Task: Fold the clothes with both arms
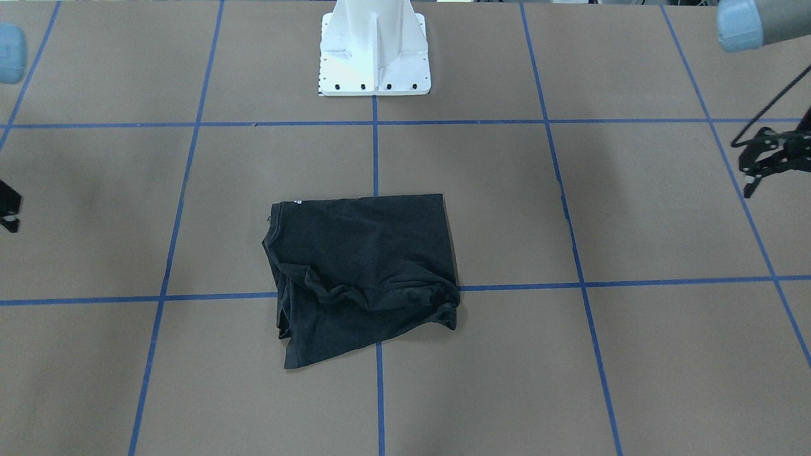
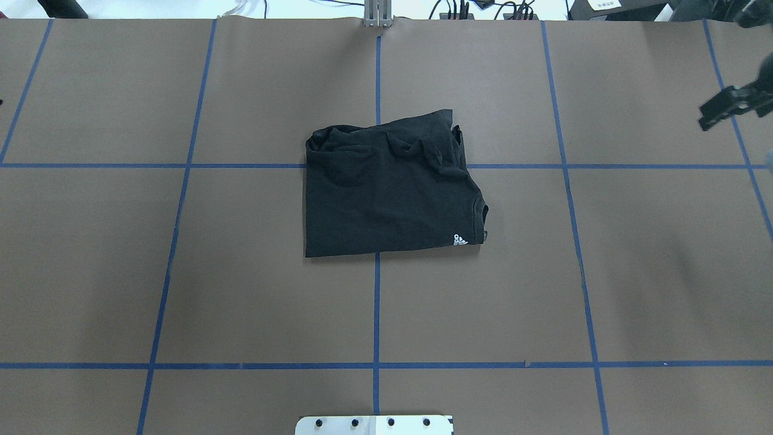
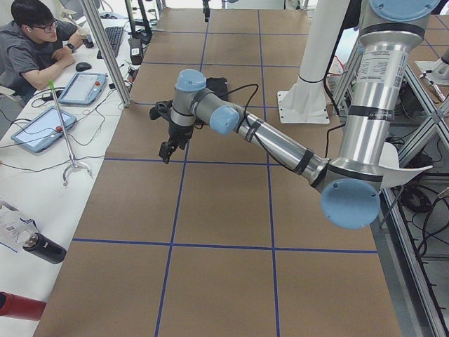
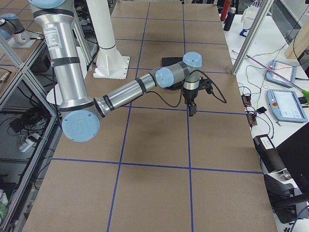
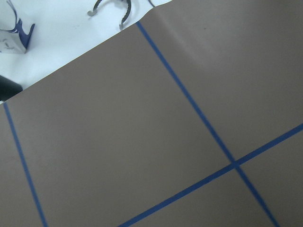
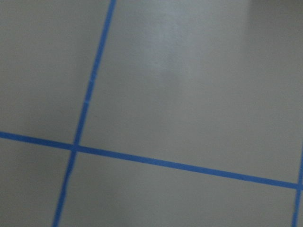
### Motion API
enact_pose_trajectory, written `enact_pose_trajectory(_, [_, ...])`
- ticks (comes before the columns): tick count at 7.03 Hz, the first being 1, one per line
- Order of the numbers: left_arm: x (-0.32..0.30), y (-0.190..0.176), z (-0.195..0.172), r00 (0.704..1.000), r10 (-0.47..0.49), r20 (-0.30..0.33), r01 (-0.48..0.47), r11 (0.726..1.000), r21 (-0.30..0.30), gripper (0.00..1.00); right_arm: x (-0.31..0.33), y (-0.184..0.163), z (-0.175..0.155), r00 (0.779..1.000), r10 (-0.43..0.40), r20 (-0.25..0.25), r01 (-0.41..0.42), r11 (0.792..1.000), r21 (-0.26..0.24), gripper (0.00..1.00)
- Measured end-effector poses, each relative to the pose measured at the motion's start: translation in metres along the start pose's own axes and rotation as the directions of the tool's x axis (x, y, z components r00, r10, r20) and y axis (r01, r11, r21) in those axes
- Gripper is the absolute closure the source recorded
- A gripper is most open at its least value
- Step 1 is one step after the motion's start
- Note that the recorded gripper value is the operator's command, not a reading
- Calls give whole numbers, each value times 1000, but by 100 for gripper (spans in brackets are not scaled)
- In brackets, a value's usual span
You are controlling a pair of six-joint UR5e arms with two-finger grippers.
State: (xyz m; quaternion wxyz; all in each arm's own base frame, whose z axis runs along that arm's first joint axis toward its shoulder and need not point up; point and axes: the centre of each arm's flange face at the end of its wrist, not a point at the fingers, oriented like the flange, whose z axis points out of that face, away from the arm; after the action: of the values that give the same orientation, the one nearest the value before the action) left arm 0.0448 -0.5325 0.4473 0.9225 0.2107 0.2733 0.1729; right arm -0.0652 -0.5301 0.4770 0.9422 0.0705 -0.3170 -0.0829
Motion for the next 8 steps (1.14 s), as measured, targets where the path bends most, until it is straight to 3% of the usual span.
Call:
enact_pose_trajectory(2, [-100,59,26,1000,-2,18,4,996,-93,0,105,86,22,998,64,-21,-66,995,-78,0])
enact_pose_trajectory(4, [-144,127,59,997,-52,-55,42,984,-176,0,143,144,43,991,123,-45,-128,982,-140,0])
enact_pose_trajectory(6, [-148,167,62,980,-137,-141,107,974,-201,0,152,157,52,989,145,-42,-150,975,-162,0])
enact_pose_trajectory(8, [-145,176,62,960,-212,-184,162,954,-254,0,153,156,54,988,148,-39,-152,975,-164,0])
